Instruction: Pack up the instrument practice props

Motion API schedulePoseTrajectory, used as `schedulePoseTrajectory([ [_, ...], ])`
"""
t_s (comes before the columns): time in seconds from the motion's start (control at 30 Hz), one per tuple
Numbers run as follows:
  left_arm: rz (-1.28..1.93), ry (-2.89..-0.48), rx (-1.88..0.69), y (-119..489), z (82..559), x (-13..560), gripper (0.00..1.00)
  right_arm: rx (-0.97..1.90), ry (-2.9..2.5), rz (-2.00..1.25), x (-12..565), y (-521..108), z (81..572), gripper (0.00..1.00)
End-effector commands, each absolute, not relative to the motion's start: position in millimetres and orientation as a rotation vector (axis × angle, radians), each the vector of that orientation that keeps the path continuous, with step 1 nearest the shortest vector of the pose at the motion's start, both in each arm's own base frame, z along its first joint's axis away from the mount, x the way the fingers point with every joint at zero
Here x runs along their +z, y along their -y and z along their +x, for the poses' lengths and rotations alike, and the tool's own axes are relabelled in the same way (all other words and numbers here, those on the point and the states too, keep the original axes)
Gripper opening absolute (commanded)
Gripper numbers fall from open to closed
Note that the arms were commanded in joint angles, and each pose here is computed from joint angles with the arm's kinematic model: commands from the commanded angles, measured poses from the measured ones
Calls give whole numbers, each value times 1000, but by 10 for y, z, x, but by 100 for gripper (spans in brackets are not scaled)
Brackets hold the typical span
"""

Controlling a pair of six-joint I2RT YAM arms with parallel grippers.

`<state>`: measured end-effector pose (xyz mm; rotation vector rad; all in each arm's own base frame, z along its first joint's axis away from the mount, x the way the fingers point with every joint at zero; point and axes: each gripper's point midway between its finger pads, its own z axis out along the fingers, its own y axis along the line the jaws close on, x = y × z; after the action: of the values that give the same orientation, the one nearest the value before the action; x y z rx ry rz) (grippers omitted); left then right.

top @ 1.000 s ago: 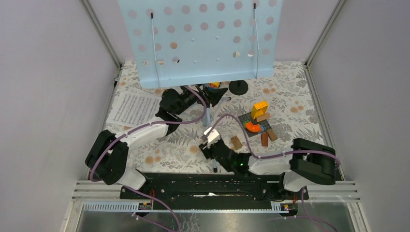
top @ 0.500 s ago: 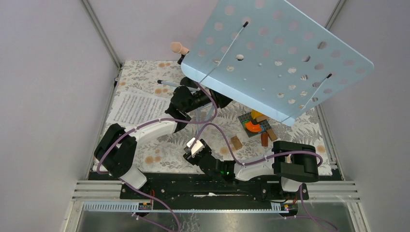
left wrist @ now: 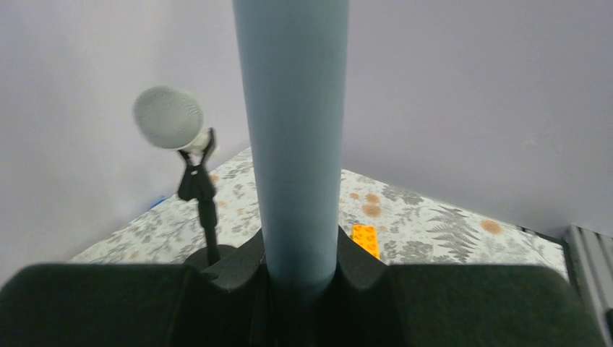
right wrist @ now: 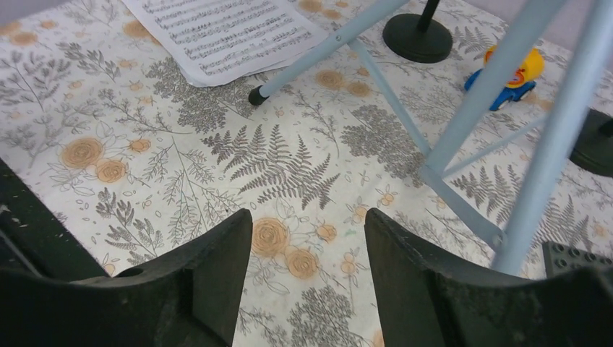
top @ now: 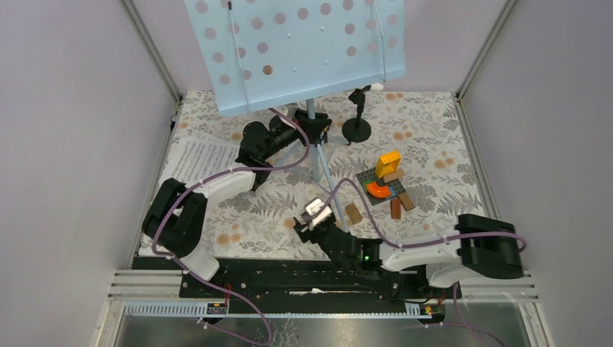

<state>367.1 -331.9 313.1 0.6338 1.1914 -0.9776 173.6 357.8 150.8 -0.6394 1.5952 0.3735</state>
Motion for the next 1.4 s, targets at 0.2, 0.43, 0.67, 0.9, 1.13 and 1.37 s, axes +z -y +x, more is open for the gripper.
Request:
schedulePoseTrajectory([
  [0.2,877,-1147,-1236,3713,3267,2976,0,514,-1607,-566,1622,-3099,1580,68],
  [0.43,844,-1226,-1151,3574,3263,2785,52,510,-1617,-519,1673,-2716,1677,77],
  [0.67,770,-1274,-1057,3435,3337,2829,86,617,-1658,-385,1618,-2330,1896,79],
  [0.9,650,-1232,-1025,3335,3415,3199,90,591,-1747,-391,1403,-2376,2024,76],
  [1.13,547,-1273,-939,3394,3672,3393,88,508,-1824,-452,1133,-2621,2205,70],
  [1.37,505,-1328,-828,3501,3823,3326,66,252,-1755,-496,1027,-2892,2209,49],
])
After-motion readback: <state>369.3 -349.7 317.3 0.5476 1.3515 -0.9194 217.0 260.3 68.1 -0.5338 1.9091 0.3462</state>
